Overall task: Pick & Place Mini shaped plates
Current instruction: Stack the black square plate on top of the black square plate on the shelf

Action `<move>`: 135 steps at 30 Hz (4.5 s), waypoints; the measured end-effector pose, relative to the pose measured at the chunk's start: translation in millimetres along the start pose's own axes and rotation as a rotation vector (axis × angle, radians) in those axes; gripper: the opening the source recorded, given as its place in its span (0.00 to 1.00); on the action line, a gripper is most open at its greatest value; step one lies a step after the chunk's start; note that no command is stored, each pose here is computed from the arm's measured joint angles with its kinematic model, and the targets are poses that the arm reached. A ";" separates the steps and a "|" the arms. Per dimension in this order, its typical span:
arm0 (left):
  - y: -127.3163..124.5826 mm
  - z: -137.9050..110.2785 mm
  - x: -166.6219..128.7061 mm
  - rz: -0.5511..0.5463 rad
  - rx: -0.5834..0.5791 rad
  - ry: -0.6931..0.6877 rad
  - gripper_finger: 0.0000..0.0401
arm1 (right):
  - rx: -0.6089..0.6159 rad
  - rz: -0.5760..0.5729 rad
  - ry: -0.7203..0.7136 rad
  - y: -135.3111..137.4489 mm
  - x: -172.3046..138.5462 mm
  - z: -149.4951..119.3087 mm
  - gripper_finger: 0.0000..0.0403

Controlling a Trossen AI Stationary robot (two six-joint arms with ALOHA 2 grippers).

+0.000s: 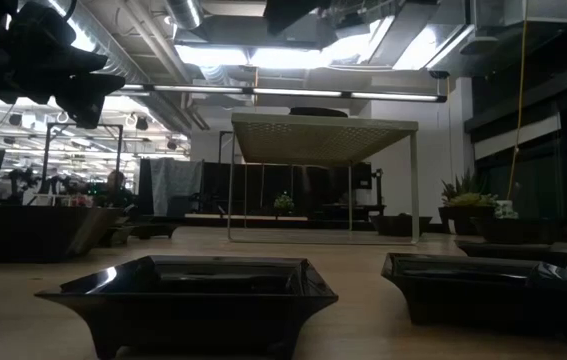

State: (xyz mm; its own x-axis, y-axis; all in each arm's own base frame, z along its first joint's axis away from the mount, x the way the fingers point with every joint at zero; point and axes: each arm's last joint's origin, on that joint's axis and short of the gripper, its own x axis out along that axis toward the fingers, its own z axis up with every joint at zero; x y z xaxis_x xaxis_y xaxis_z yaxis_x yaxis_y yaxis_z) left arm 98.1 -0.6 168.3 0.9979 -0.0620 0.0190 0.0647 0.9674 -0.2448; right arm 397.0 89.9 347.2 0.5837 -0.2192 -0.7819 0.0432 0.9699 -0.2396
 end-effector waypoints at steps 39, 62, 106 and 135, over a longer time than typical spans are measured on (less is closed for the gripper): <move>0.0 0.0 0.0 0.000 0.000 0.000 0.38 | 0.129 0.035 0.277 182.6 -62.9 -95.5 0.46; 0.0 -0.1 0.0 0.000 0.000 0.000 0.38 | 0.058 -0.189 0.532 188.4 44.0 -109.7 0.46; 0.0 0.0 0.0 0.000 0.000 0.000 0.38 | 0.082 -0.230 0.595 189.9 100.9 -139.4 0.15; 0.0 0.0 0.0 0.000 0.000 0.000 0.38 | -0.015 -0.149 0.405 158.7 29.1 -103.7 0.01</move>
State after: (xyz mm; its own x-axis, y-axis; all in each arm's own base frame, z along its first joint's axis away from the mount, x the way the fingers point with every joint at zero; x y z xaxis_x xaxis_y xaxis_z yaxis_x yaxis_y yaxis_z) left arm 98.1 -0.6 168.3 0.9979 -0.0622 0.0193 0.0650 0.9674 -0.2448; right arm 336.8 226.5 226.7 0.2063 -0.3834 -0.9002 0.0896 0.9236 -0.3728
